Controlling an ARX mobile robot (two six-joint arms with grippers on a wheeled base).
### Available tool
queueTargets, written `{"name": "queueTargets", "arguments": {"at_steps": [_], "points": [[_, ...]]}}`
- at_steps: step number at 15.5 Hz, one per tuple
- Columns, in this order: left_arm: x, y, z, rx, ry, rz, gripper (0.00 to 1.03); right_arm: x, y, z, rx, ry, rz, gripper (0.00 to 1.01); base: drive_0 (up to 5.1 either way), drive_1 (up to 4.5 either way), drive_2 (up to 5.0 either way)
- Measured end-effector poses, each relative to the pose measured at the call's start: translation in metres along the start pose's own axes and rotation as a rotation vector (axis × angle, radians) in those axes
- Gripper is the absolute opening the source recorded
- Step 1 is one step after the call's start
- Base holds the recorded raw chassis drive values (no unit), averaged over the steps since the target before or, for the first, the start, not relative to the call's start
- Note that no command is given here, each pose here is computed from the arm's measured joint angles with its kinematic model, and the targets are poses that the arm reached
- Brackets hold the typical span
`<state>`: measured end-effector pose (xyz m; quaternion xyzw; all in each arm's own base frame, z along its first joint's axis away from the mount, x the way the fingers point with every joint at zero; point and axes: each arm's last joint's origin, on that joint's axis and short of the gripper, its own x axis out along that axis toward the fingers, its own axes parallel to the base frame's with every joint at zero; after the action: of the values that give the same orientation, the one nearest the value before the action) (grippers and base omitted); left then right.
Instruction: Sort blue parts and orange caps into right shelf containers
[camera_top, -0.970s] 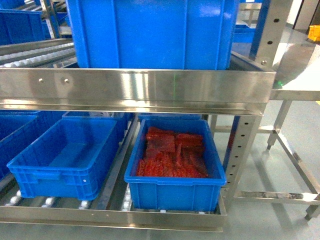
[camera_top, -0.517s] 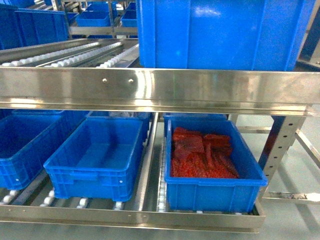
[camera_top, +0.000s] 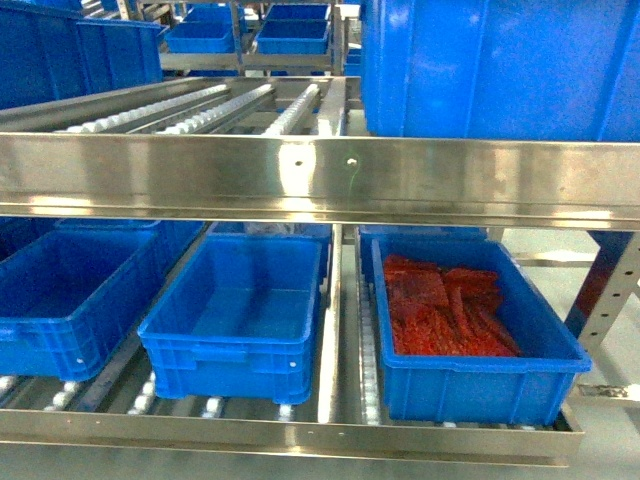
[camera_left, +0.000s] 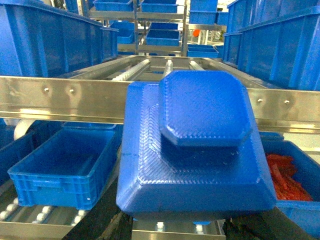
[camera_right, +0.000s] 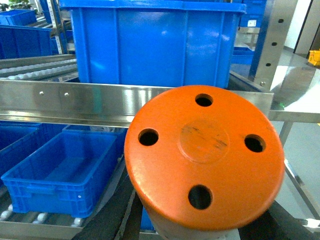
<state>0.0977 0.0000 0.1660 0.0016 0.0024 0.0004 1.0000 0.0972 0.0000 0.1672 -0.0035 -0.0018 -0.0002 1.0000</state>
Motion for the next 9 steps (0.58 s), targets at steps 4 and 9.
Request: {"name": "queueTargets", "arguments": {"at_steps": [4, 9], "points": [[0.0, 0.0, -0.0002, 0.0, 0.002, 0.0, 0.41, 0.0, 0.0, -0.0004, 0.0, 0.005, 0.0, 0.44, -5.0, 2.43, 2.4], [0.0, 0.0, -0.0001, 0.0, 0.002, 0.0, 0.41, 0.0, 0.0, -0.0002, 0.0, 0.002, 0.0, 0.44, -4.9, 2.53, 2.5]]}}
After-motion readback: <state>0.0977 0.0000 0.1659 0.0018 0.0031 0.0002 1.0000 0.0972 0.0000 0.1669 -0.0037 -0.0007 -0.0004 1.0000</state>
